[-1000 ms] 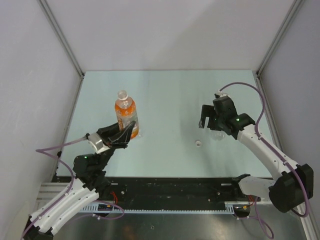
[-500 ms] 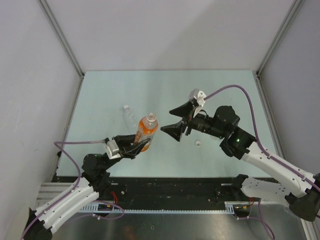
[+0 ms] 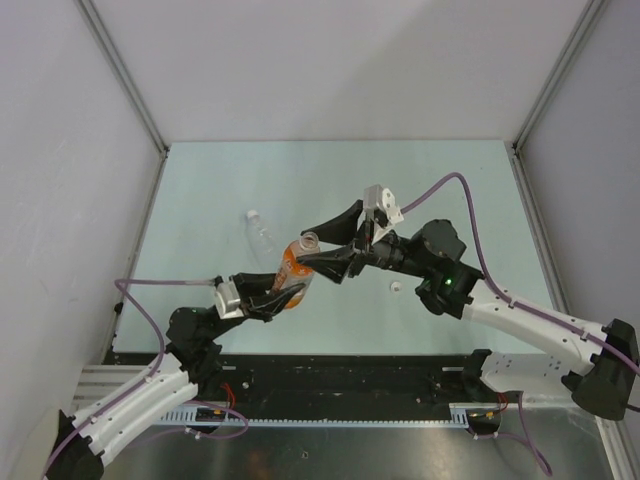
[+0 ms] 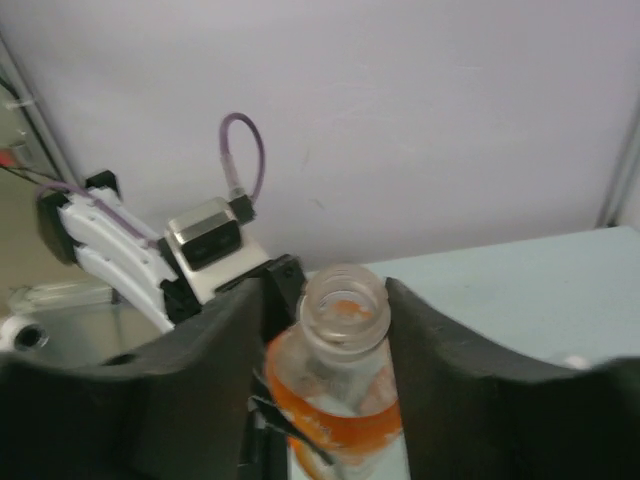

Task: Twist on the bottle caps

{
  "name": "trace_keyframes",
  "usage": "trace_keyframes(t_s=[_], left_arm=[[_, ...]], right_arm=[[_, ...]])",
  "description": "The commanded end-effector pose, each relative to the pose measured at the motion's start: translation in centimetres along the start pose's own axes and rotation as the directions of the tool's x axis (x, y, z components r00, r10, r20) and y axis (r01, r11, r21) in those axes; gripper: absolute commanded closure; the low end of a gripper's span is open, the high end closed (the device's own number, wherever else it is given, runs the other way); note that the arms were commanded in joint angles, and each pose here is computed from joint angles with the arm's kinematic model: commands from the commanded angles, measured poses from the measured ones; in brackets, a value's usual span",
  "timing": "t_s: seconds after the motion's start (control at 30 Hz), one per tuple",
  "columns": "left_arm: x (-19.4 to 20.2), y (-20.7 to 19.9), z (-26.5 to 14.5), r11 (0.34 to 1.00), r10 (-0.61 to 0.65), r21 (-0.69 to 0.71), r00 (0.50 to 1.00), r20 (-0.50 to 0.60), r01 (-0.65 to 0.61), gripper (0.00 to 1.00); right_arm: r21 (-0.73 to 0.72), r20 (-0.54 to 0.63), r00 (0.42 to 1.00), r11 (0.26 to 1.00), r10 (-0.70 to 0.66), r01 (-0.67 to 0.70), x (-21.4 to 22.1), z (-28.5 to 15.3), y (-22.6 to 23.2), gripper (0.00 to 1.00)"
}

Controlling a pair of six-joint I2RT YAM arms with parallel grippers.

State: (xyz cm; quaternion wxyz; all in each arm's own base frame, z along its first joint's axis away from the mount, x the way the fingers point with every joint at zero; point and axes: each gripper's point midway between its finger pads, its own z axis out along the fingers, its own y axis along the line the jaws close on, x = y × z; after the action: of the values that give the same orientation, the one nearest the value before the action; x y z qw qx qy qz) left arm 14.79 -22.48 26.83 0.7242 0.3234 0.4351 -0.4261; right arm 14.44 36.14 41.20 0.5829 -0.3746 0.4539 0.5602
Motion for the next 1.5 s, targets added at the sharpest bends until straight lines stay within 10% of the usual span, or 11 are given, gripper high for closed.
trace_keyframes(t_s=[0.0, 0.13, 0.23, 0.43, 0.63, 0.9, 1.23, 1.47], left_arm=[[-1.3, 0.0, 0.4, 1.000, -0.014, -0.003, 0.999, 0.043, 0.014, 0.78], [-1.4, 0.1, 0.3, 1.000, -0.023, -0.016, 0.998, 0.052, 0.024, 0.18], [-1.7, 0.9, 0.0, 0.996, -0.040, -0.070, 0.997, 0.072, 0.045, 0.03], [-0.9, 4.0, -1.6, 0.954, -0.101, -0.272, 0.988, 0.113, 0.128, 0.00], [0.4, 7.4, -2.5, 0.855, -0.189, -0.479, 0.980, 0.065, 0.197, 0.01], [1.4, 12.3, -5.1, 0.548, -0.376, -0.819, 0.925, -0.056, 0.173, 0.01], [0.0, 11.3, -6.1, 0.540, -0.385, -0.795, 0.921, 0.060, 0.278, 0.00], [0.5, 11.5, -6.6, 0.531, -0.373, -0.805, 0.926, 0.058, 0.264, 0.01]], right_arm=[[0.001, 0.050, 0.998, 0.999, -0.036, 0.036, -1.7, 1.1, 0.3, 0.56], [0.036, 0.003, 0.995, 0.994, -0.101, 0.100, -0.6, 1.0, -0.2, 0.83], [0.149, -0.037, 0.986, 0.974, -0.165, 0.168, -0.1, 0.6, -2.5, 0.90], [0.536, -0.163, 0.954, 0.788, -0.253, 0.301, 0.5, -2.5, -11.2, 0.90], [0.620, -0.279, 0.944, 0.718, -0.176, 0.316, 4.8, -4.9, -17.7, 0.88], [0.664, -0.272, 0.950, 0.685, -0.152, 0.300, 9.4, -7.8, -23.6, 0.88], [0.637, -0.242, 0.960, 0.723, -0.140, 0.266, 12.8, -10.1, -24.1, 0.76], [0.615, -0.241, 0.960, 0.742, -0.145, 0.266, 12.9, -10.6, -23.1, 0.46]])
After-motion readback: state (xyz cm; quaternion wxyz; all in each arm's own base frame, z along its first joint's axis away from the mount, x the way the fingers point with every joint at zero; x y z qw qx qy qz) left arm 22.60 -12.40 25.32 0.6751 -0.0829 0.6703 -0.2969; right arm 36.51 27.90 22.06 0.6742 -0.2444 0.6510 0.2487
